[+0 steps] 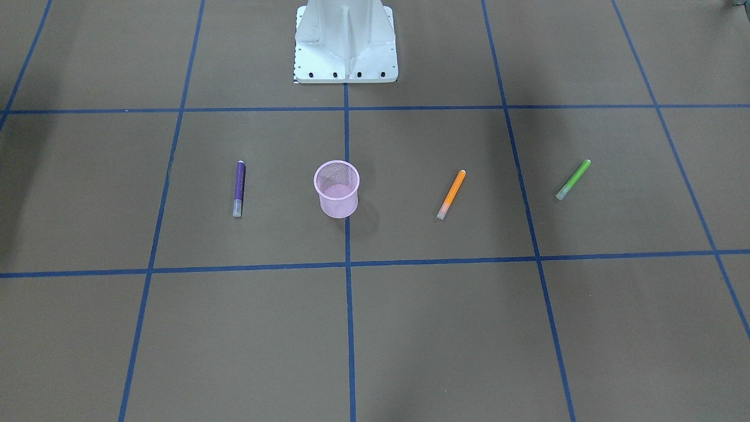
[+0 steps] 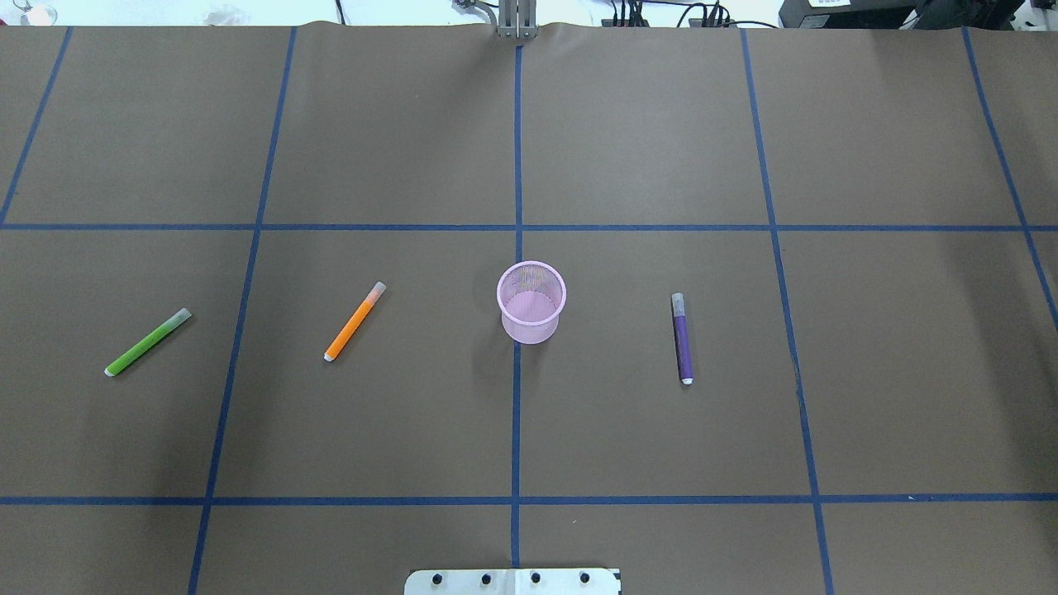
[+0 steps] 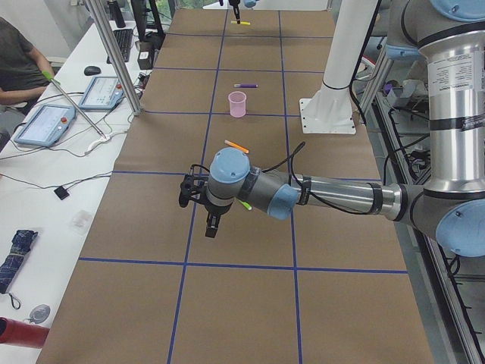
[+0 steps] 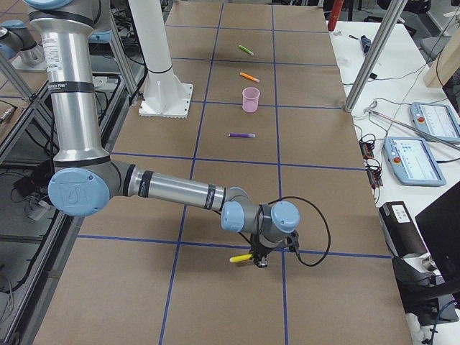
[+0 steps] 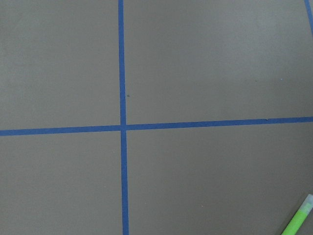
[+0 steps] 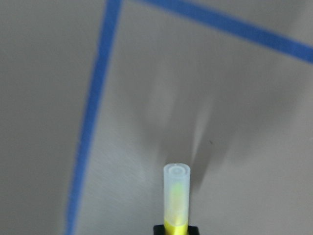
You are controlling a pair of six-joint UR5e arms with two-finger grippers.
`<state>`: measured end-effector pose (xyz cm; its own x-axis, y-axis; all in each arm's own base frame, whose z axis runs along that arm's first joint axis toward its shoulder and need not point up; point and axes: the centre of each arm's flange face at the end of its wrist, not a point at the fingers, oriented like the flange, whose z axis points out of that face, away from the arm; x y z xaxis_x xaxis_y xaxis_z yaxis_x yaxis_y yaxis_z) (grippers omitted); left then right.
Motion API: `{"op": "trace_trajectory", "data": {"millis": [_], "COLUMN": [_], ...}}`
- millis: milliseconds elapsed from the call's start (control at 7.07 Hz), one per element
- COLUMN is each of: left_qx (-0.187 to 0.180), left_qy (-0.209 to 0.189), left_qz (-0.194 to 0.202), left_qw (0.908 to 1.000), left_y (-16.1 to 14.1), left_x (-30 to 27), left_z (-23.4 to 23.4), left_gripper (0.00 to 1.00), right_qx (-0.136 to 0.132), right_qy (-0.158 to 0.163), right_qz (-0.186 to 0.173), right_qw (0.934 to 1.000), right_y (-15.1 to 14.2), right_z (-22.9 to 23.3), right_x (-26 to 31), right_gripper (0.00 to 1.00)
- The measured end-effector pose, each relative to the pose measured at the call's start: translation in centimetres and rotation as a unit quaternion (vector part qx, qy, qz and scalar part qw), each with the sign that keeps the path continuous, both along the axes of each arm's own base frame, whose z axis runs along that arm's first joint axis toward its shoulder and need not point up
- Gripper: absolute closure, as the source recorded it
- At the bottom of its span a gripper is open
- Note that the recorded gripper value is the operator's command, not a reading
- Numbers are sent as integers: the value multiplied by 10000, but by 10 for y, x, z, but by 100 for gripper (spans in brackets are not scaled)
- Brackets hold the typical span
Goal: Collect pens into pen holder
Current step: 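Carry the yellow marker with the right gripper over the lavender cup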
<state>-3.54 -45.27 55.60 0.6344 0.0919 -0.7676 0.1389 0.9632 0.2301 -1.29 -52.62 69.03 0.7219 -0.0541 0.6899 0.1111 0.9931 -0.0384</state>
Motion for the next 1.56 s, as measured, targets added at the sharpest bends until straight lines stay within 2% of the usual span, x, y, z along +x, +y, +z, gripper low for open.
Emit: {"op": "trace_trajectory", "data": {"millis": [141, 283, 424, 707, 848, 990, 1131, 1273, 1556], "left_qx": [29, 64, 47, 82, 141, 184, 218, 239, 253], "left_qy": [82, 184, 346, 571, 608, 621, 620, 617, 624], "left_qz": [86, 233, 392, 696, 825, 890, 930, 951, 958], "left_qw": [9999, 9995, 9986, 9959, 9946, 9939, 9935, 9933, 9931], "left_y": [-3, -5, -7, -23, -27, -29, -29, -29, -30], "left_x": [6, 17, 37, 86, 103, 110, 113, 115, 116], "left_z": [-5, -11, -21, -51, -61, -66, -67, -68, -69], "left_gripper": [0, 1, 1, 1, 1, 1, 1, 1, 1], "right_qx": [-69, -112, -225, -515, -676, -826, -905, -859, -400], "right_qy": [-71, -204, -411, -802, -1024, -1177, -1201, -1156, -1128], "right_qz": [672, 1216, 1675, 2438, 2797, 3093, 3317, 3483, 3818], "right_qw": [9977, 9923, 9848, 9651, 9522, 9400, 9313, 9263, 9165], "right_y": [-9, -13, -13, -3, 6, 17, 31, 47, 77], "right_z": [-55, -106, -160, -272, -330, -379, -430, -477, -527], "right_x": [-4, -20, -60, -169, -231, -287, -340, -385, -440], "right_gripper": [100, 100, 100, 100, 100, 100, 100, 100, 100]}}
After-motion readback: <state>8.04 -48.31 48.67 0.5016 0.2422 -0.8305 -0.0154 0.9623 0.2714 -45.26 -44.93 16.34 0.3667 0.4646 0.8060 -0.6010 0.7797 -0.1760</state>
